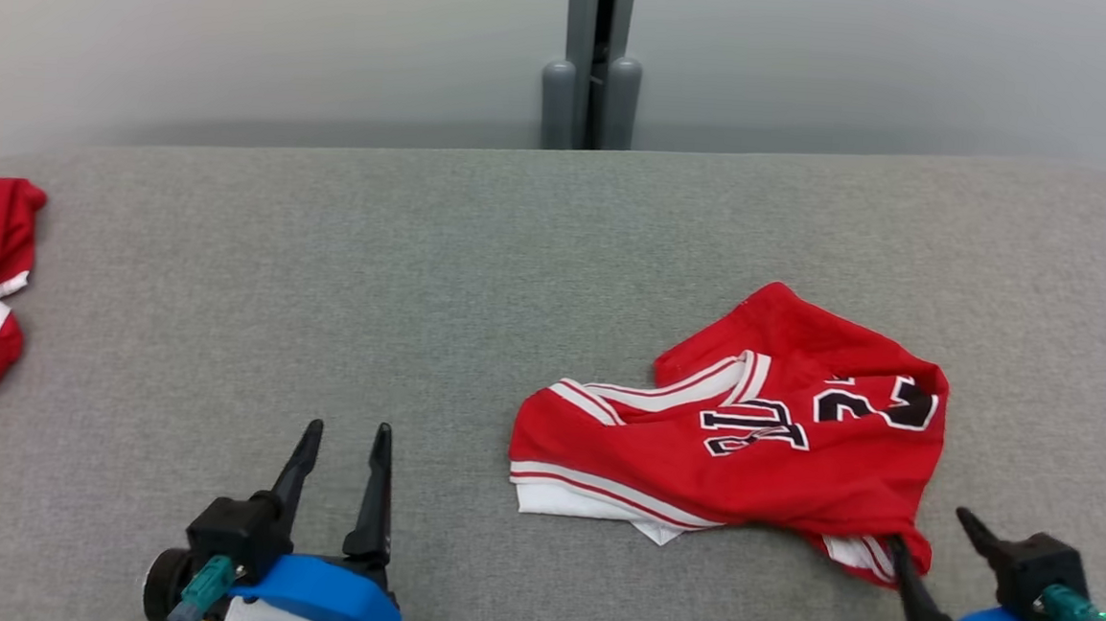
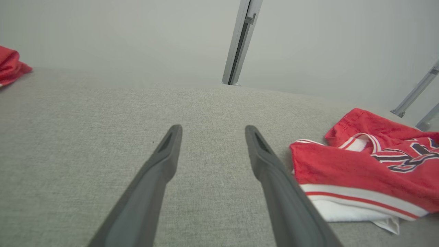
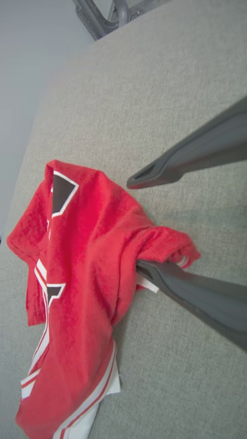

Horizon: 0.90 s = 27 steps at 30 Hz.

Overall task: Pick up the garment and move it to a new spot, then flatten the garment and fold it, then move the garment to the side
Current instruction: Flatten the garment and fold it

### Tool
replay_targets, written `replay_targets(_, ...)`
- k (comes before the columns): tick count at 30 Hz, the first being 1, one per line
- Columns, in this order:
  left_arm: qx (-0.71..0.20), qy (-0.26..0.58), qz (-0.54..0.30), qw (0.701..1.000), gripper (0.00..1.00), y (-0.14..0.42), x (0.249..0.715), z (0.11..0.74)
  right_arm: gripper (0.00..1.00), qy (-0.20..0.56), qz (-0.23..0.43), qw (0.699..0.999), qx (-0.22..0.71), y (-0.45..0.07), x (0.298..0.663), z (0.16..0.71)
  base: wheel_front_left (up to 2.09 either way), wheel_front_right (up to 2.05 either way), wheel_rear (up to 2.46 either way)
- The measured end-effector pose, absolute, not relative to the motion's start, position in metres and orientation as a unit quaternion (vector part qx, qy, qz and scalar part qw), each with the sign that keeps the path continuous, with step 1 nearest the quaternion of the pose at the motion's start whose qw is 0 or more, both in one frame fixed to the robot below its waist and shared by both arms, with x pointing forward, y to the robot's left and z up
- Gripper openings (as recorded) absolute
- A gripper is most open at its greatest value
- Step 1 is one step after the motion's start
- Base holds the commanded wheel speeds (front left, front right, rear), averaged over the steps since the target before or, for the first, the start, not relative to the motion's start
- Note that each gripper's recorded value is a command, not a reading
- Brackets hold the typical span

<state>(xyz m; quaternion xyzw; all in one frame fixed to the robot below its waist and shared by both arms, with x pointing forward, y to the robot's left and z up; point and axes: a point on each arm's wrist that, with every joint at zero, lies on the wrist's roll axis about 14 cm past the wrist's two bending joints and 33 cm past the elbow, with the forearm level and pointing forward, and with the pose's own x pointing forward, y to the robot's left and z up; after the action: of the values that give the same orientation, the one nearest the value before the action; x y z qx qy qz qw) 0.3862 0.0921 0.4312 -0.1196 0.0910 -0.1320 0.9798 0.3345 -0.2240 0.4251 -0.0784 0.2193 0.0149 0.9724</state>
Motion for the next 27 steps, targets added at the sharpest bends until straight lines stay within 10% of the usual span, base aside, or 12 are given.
replay_targets(22,-0.070,0.293,-0.320,0.898,0.98,-0.018,0.377,0.369,1.00,0.128,-0.101,0.983,-0.083,-0.284,0.323,0.498,0.00,0.00,0.00)
replay_targets(23,-0.074,0.291,-0.322,0.898,0.46,-0.020,0.379,0.370,1.00,0.124,-0.098,0.984,-0.082,-0.282,0.325,0.499,0.00,0.00,0.00)
replay_targets(24,-0.083,0.287,-0.323,0.898,0.19,-0.023,0.380,0.373,1.00,0.121,-0.096,0.985,-0.082,-0.281,0.327,0.500,0.00,0.00,0.00)
replay_targets(25,-0.092,0.281,-0.324,0.898,0.00,-0.026,0.381,0.376,1.00,0.120,-0.095,0.985,-0.082,-0.280,0.329,0.500,0.00,0.00,0.00)
replay_targets(27,-0.106,0.275,-0.330,0.897,0.00,-0.032,0.379,0.381,1.00,0.106,-0.095,0.986,-0.084,-0.280,0.334,0.505,0.00,0.00,0.00)
